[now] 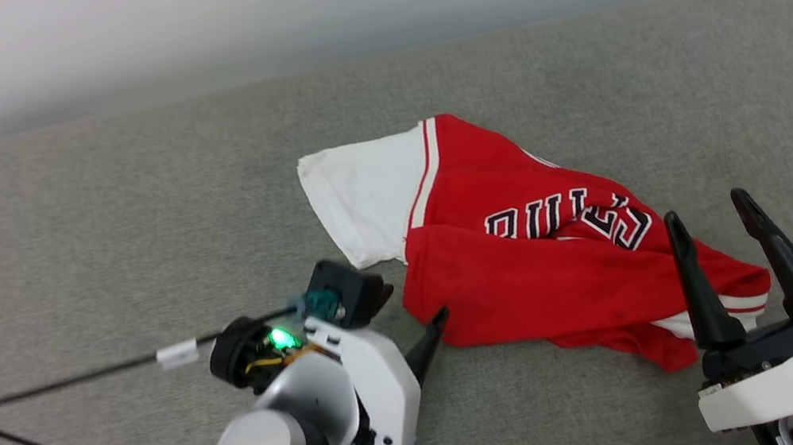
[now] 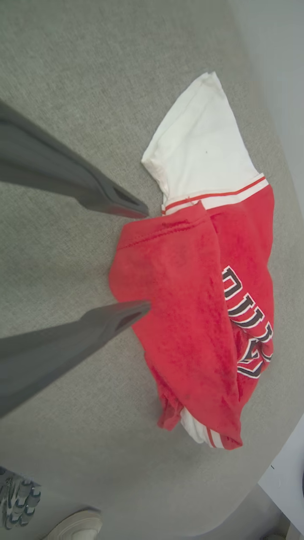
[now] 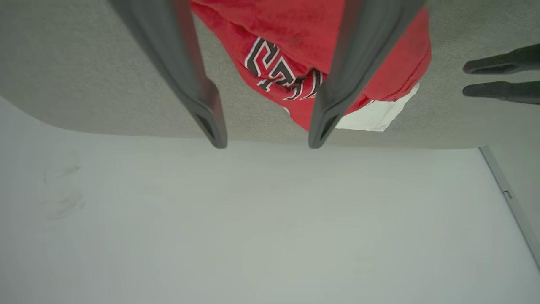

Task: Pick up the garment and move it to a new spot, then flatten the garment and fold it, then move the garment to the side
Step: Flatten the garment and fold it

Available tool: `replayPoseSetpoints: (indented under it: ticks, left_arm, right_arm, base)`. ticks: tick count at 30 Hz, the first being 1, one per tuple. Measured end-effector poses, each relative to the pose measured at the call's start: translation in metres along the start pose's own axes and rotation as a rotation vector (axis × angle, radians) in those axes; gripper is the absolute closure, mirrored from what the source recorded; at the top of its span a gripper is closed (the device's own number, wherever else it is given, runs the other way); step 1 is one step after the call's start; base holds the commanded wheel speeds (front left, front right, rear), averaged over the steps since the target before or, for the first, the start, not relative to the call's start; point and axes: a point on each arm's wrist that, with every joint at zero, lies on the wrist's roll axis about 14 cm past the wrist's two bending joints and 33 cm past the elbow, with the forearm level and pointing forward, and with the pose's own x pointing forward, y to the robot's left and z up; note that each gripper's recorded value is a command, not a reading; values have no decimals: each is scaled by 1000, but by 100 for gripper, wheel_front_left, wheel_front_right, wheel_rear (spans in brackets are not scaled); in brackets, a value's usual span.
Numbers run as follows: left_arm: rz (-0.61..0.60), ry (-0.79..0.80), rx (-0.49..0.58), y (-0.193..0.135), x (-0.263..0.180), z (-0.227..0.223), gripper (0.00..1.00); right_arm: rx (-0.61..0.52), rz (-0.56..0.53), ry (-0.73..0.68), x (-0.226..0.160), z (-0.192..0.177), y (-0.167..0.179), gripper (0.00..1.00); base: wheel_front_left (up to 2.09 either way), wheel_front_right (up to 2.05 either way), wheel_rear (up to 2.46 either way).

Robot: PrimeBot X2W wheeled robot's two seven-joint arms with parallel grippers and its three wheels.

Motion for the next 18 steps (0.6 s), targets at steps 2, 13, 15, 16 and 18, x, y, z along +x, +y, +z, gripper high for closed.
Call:
replayPoseSetpoints:
  ticks: [2, 13, 15, 16, 18]
  left_arm:
    - [-13, 57, 9, 4, 11, -4, 0]
    - [-59, 254, 31, 12, 58, -41, 0]
    - [-69, 275, 28, 11, 64, -48, 0]
    - [-78, 287, 23, 10, 66, -52, 2]
    - [-91, 277, 25, 8, 70, -51, 100]
  right_arm:
    - [-1, -9, 11, 2, -5, -4, 0]
    - [-8, -56, 71, 6, -27, -21, 0]
    - [-8, -62, 77, 7, -29, -23, 0]
    - [-7, -64, 80, 7, -31, -24, 0]
    - [-7, -67, 88, 7, -34, -25, 0]
  base:
    - [0, 0, 0]
    - [0, 0, 0]
    - [0, 0, 0]
    - [0, 0, 0]
    - [0, 0, 0]
